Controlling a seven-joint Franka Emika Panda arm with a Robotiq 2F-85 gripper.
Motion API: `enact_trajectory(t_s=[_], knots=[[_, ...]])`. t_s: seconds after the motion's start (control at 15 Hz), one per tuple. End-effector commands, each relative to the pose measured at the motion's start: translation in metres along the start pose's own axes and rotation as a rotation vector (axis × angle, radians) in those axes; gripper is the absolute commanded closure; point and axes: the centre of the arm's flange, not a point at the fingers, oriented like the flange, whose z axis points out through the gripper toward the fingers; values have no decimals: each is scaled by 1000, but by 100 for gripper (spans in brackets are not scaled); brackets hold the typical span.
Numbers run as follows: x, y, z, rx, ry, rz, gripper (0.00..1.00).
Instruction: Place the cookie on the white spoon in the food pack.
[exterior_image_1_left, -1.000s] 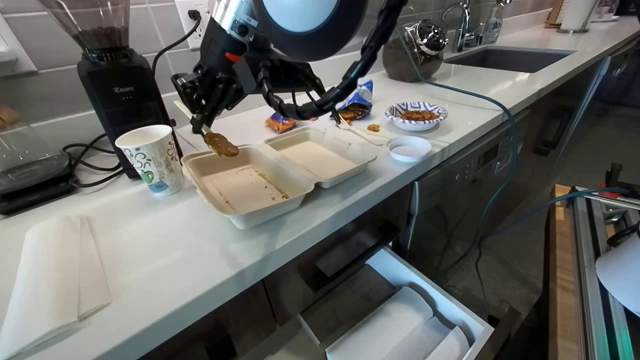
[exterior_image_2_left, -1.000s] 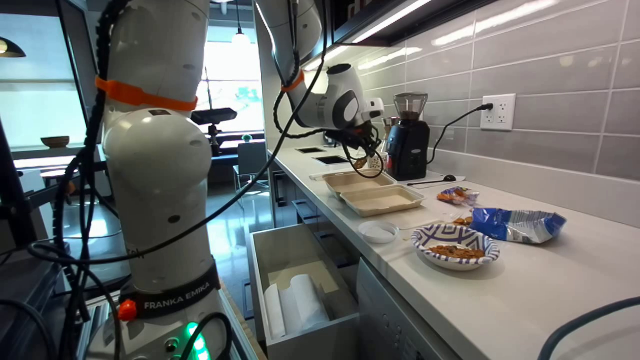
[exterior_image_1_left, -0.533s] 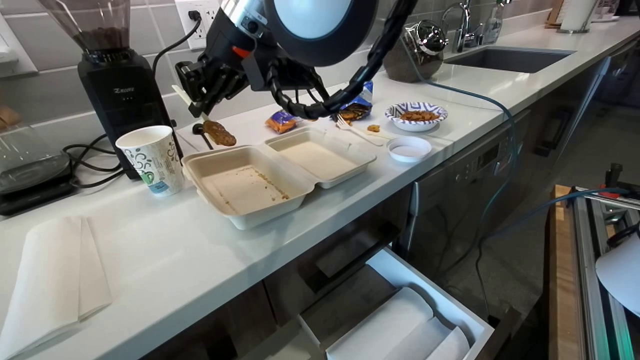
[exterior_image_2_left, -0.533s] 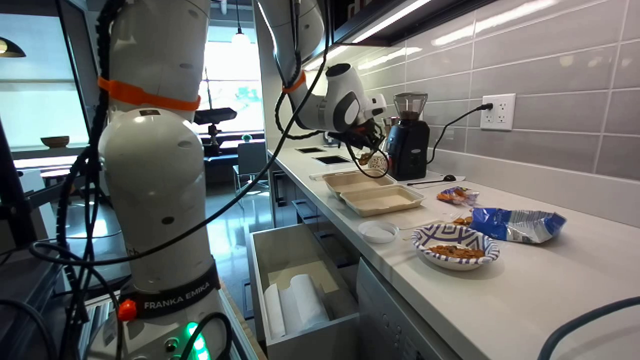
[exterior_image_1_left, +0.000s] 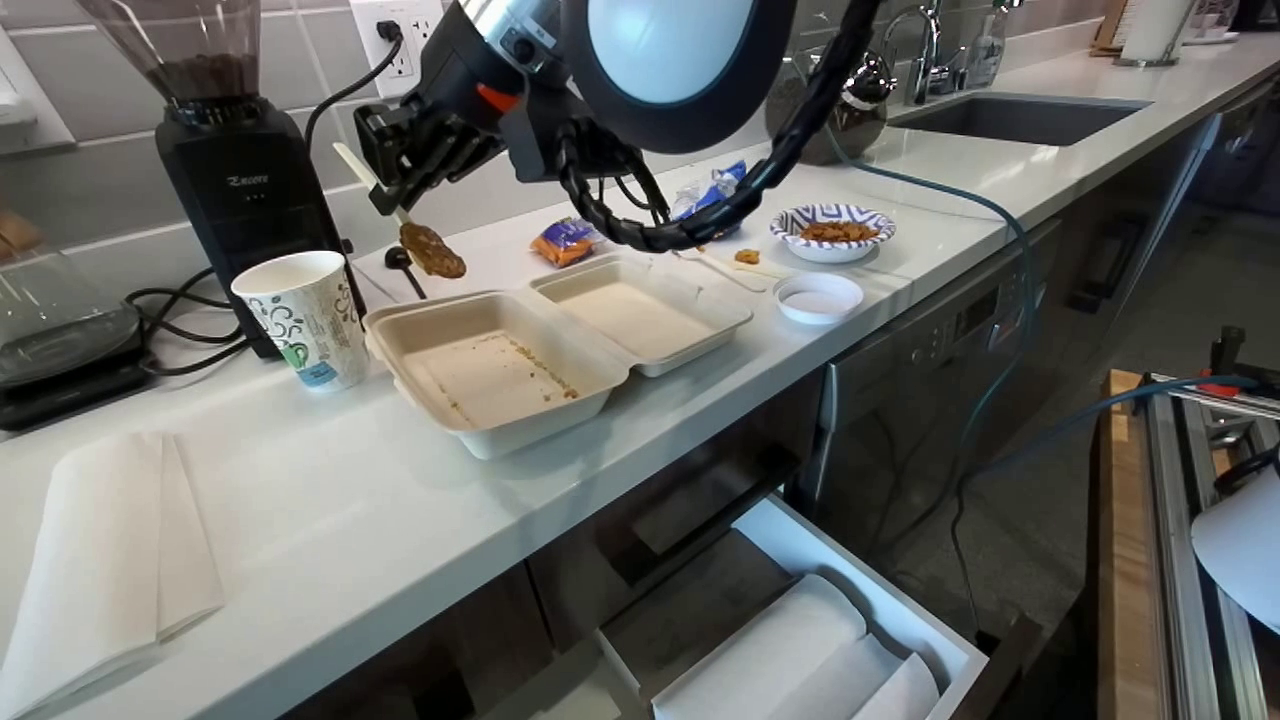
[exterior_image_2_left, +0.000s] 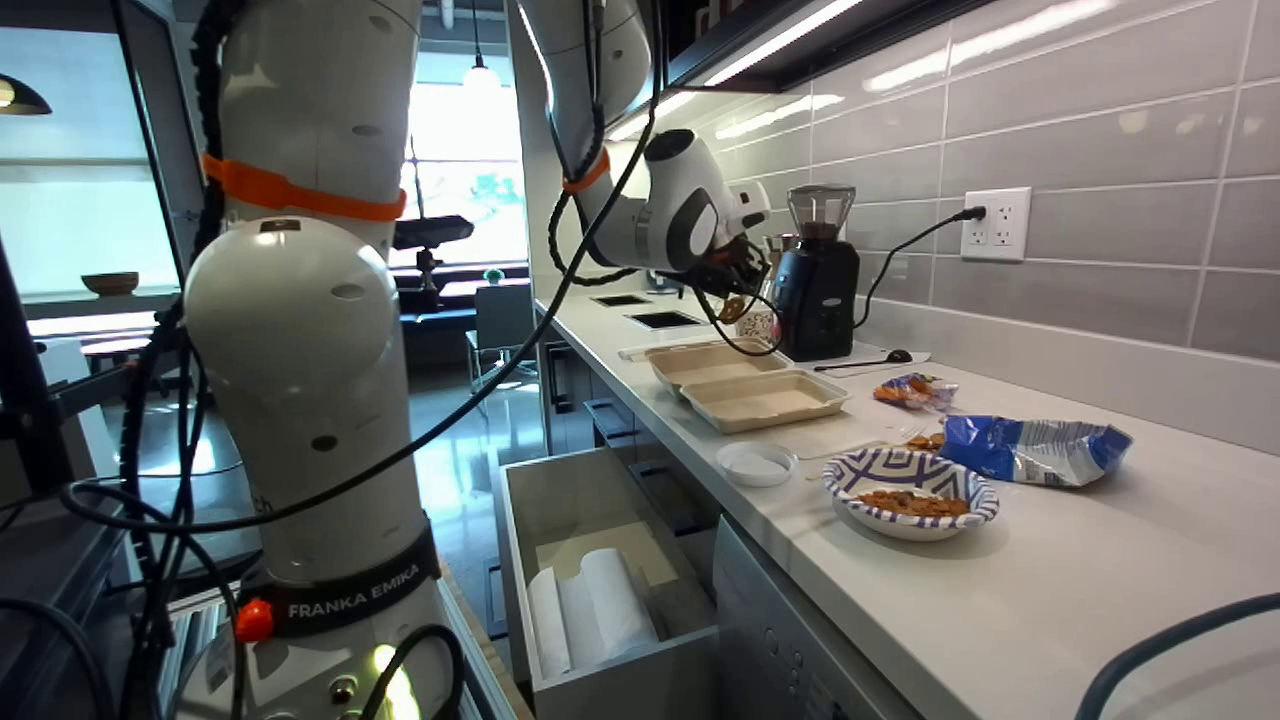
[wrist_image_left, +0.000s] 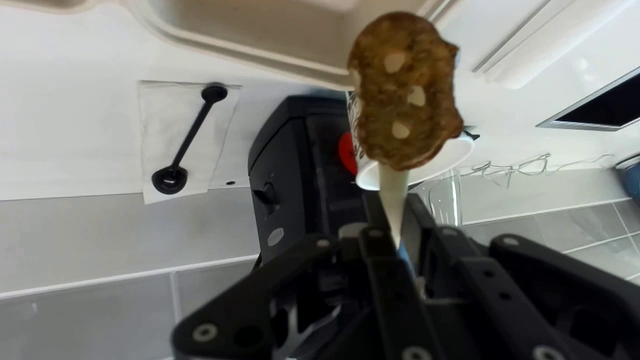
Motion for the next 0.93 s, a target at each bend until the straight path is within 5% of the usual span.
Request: enact_trajectory(t_s=[0.0, 0.87], knots=[[-6, 11, -14, 10, 35, -28, 97], [-10, 6, -25, 78, 105, -104, 97]])
